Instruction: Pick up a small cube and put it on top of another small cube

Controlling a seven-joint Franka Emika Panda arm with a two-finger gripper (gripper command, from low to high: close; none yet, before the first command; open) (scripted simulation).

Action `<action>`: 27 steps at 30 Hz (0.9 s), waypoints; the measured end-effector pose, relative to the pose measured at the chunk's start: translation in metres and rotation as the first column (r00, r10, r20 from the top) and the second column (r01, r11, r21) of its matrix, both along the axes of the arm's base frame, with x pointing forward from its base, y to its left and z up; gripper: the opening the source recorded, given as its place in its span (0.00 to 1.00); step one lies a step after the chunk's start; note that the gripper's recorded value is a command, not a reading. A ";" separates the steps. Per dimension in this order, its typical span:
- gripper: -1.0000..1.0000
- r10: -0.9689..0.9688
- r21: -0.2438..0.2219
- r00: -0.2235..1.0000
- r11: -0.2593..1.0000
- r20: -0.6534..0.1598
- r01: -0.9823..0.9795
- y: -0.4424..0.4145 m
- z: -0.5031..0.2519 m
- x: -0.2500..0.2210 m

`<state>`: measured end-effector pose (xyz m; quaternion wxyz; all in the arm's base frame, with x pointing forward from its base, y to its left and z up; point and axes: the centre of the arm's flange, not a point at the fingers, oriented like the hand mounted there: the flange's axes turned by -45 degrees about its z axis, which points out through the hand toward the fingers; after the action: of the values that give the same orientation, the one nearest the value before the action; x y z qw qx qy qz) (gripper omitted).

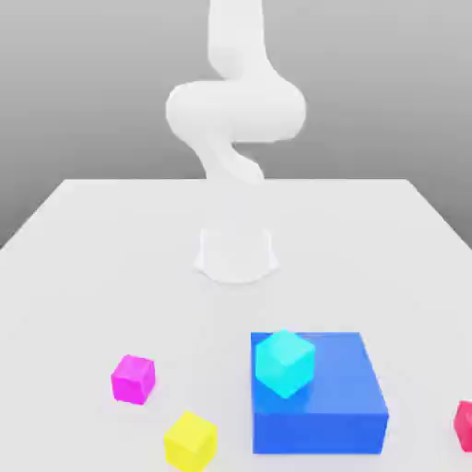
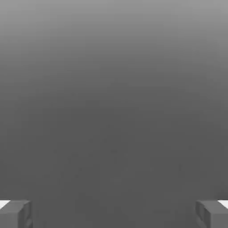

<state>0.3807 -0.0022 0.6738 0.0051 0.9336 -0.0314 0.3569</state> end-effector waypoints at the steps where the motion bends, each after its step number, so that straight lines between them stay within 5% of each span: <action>1: 0.50 -0.022 0.002 0.999 1.000 -0.030 0.022 -0.002 -0.017 0.014; 13: 0.50 -0.226 0.018 0.908 0.968 -0.352 0.248 -0.033 -0.232 0.110; 27: 0.50 -0.336 0.033 0.673 0.881 -0.659 0.472 -0.055 -0.487 0.092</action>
<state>0.4731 -0.0573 0.1873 0.0005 0.9628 -0.2702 0.0049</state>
